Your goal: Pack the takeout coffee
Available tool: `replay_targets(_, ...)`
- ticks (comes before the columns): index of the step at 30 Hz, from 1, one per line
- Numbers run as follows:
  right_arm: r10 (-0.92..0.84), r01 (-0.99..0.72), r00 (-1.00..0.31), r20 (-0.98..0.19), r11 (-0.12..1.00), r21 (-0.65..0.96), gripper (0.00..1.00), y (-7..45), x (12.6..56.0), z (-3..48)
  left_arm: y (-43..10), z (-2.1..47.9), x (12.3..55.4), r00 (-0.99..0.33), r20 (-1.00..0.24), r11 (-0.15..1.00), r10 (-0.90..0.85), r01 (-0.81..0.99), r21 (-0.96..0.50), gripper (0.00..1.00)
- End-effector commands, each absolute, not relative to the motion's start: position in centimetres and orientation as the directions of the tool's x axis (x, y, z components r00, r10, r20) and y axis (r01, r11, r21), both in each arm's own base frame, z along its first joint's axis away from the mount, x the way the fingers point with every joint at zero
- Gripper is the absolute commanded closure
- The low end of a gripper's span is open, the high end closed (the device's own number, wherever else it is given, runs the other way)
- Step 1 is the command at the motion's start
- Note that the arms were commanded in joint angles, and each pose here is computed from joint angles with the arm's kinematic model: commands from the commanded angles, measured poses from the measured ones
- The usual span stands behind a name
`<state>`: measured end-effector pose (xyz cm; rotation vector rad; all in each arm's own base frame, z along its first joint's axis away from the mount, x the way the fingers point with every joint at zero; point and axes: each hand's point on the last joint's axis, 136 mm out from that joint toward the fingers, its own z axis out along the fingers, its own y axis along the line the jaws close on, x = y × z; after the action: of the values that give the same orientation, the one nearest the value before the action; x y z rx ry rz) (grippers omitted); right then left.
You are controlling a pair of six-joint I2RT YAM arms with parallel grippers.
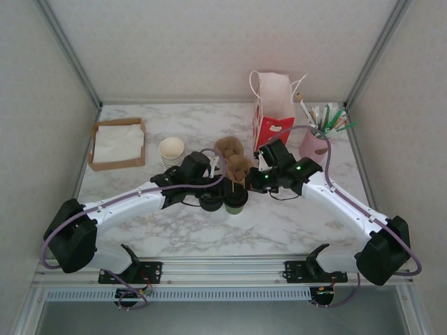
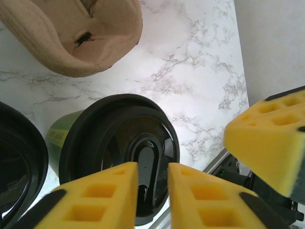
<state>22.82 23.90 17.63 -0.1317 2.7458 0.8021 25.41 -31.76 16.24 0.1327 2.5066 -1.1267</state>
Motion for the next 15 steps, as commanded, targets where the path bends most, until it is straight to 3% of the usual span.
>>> replay_targets(1,-0.034,-0.203,-0.943,-0.332,0.850,0.487,0.87,23.0,22.2,18.9,-31.7,19.2,25.8,-0.897,-0.435,0.666,-0.083,0.275,-0.694,0.69)
replay_targets(15,-0.064,-0.260,-0.916,-0.396,0.846,0.466,0.51,20.2,19.3,21.7,-27.8,26.7,25.1,-0.806,-0.564,0.662,-0.178,0.326,-0.675,0.36)
